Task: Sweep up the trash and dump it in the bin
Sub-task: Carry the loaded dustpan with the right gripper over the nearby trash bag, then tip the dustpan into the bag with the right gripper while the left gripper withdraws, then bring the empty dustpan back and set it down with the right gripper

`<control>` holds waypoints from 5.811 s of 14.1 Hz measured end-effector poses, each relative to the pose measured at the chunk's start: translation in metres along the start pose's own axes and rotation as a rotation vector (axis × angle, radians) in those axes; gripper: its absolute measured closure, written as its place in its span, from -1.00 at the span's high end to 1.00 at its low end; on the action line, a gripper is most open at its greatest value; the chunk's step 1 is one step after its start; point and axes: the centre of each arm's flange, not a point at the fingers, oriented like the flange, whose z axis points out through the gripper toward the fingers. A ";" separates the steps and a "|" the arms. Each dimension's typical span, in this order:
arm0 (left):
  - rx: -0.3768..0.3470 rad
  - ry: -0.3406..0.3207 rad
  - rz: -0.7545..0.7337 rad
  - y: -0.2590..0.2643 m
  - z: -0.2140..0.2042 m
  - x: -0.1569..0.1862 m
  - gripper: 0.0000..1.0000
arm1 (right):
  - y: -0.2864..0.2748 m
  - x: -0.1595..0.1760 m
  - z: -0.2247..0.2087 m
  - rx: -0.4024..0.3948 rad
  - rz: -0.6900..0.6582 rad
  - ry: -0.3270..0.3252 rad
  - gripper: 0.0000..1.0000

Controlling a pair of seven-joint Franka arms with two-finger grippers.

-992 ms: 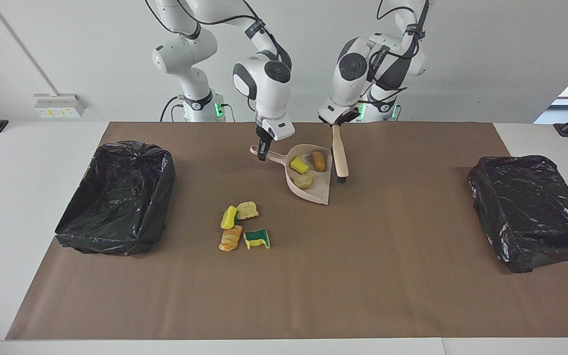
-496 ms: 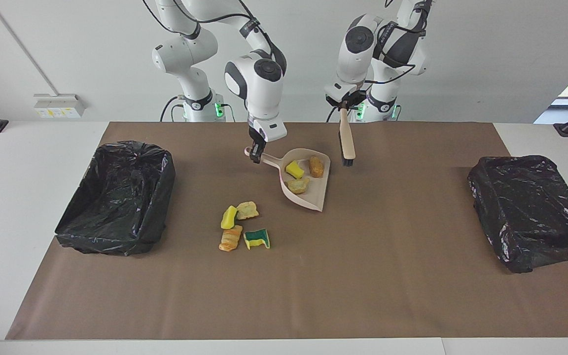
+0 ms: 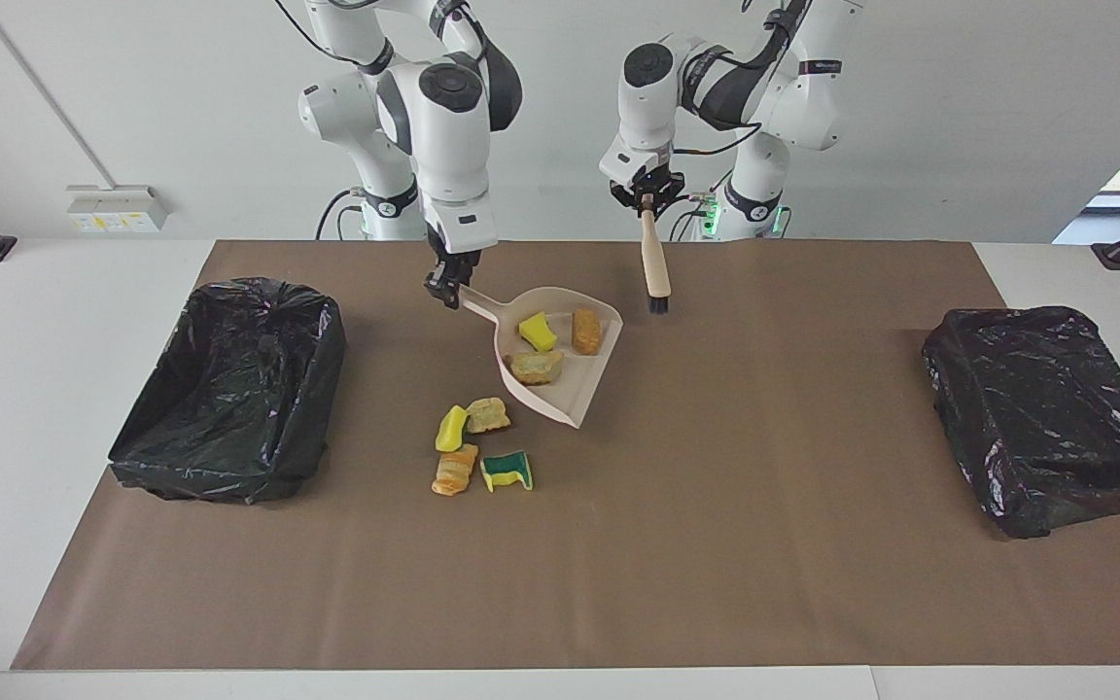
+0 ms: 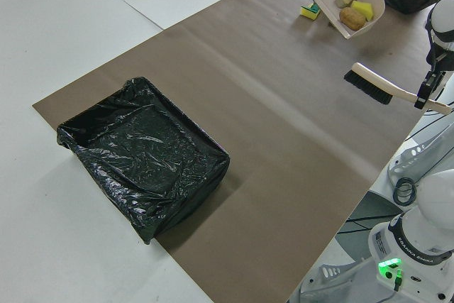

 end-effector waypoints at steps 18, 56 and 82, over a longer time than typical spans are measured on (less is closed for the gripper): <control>-0.152 0.040 -0.016 0.005 -0.037 0.101 0.98 | 0.177 -0.418 -0.035 -0.149 -0.177 -0.133 -0.36; -0.116 0.181 0.148 -0.268 -0.307 0.256 1.00 | 0.200 -0.320 -0.103 -0.239 -0.140 -0.462 -0.36; -0.138 0.169 0.064 -0.311 -0.304 0.268 1.00 | -0.017 0.171 0.018 0.160 0.981 0.074 -0.36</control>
